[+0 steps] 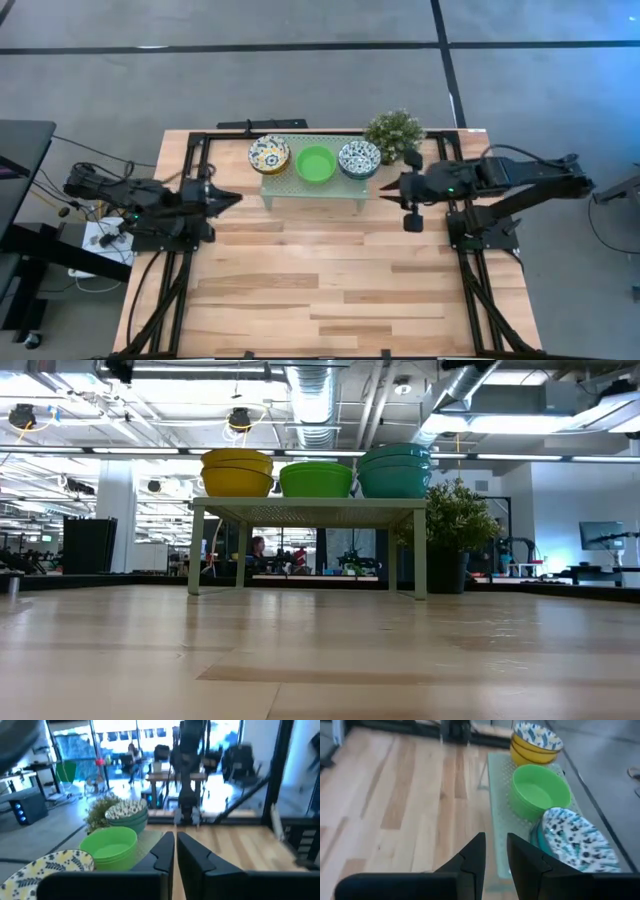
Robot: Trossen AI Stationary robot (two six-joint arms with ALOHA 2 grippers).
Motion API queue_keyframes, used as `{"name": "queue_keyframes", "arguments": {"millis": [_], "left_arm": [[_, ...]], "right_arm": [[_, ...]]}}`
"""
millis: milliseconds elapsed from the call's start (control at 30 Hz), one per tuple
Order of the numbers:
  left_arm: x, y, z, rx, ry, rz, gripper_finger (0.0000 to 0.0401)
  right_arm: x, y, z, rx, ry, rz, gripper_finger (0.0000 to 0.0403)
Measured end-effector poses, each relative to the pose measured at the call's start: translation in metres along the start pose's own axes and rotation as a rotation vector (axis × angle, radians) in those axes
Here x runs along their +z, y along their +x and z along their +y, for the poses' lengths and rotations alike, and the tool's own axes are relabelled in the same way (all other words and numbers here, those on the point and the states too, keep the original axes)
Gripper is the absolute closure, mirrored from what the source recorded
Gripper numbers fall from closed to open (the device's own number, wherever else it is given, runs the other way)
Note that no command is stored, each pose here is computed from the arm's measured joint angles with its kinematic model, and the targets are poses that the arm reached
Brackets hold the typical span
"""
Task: Pick & Place Mini bowls
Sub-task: Return to Home Position
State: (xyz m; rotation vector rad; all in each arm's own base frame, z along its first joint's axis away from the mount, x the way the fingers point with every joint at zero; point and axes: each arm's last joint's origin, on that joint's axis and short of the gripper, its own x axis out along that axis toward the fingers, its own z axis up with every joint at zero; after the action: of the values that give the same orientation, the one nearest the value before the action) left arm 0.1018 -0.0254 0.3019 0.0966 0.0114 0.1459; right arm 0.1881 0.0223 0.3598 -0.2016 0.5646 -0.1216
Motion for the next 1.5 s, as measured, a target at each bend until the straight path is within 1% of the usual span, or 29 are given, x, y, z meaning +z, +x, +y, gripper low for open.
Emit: {"name": "queue_keyframes", "arguments": {"millis": [167, 333, 433, 500, 567, 700, 767, 867, 933, 1067, 1200, 1267, 1367, 1500], "left_arm": [[-0.025, -0.020, 0.008, -0.063, -0.039, -0.075, 0.0391], [-0.054, -0.023, 0.005, -0.117, -0.043, -0.165, 0.0392], [-0.067, -0.022, 0.001, -0.176, -0.033, -0.184, 0.0388], [-0.073, -0.021, -0.001, -0.187, -0.007, -0.178, 0.0387], [-0.074, -0.020, -0.001, -0.178, 0.017, -0.178, 0.0386], [-0.074, -0.020, -0.001, -0.174, 0.063, -0.188, 0.0386], [-0.074, -0.020, -0.002, -0.191, 0.083, -0.194, 0.0386], [-0.074, -0.021, -0.002, -0.192, 0.084, -0.197, 0.0386], [-0.073, -0.022, -0.001, -0.192, 0.073, -0.204, 0.0386], [-0.071, -0.025, 0.001, -0.193, -0.005, -0.230, 0.0386], [-0.071, -0.026, 0.002, -0.193, -0.010, -0.237, 0.0386], [-0.075, -0.023, 0.000, -0.189, -0.018, -0.258, 0.0386], [-0.088, -0.018, -0.004, -0.184, -0.038, -0.313, 0.0386], [-0.099, -0.016, -0.008, -0.192, -0.058, -0.357, 0.0386]], "right_arm": [[-0.045, -0.002, 0.005, 0.048, 0.049, -0.192, 0.0329], [-0.090, 0.010, 0.009, 0.050, 0.050, -0.429, 0.0329], [-0.117, 0.019, 0.011, 0.036, 0.090, -0.508, 0.0329], [-0.133, 0.024, 0.011, 0.022, 0.124, -0.539, 0.0329], [-0.143, 0.026, 0.011, 0.011, 0.150, -0.564, 0.0329], [-0.155, 0.026, 0.010, -0.005, 0.157, -0.573, 0.0329], [-0.159, 0.025, 0.010, 0.009, 0.155, -0.589, 0.0329], [-0.162, 0.020, 0.009, 0.032, 0.127, -0.605, 0.0329], [-0.164, 0.016, 0.008, 0.016, 0.103, -0.614, 0.0329], [-0.169, 0.007, 0.004, -0.014, 0.111, -0.628, 0.0329], [-0.177, 0.002, 0.002, -0.041, 0.120, -0.646, 0.0329], [-0.185, 0.006, 0.003, -0.050, 0.123, -0.656, 0.0329], [-0.198, 0.015, 0.006, -0.056, 0.133, -0.681, 0.0329], [-0.200, 0.018, 0.007, -0.073, 0.121, -0.736, 0.0329]]}}
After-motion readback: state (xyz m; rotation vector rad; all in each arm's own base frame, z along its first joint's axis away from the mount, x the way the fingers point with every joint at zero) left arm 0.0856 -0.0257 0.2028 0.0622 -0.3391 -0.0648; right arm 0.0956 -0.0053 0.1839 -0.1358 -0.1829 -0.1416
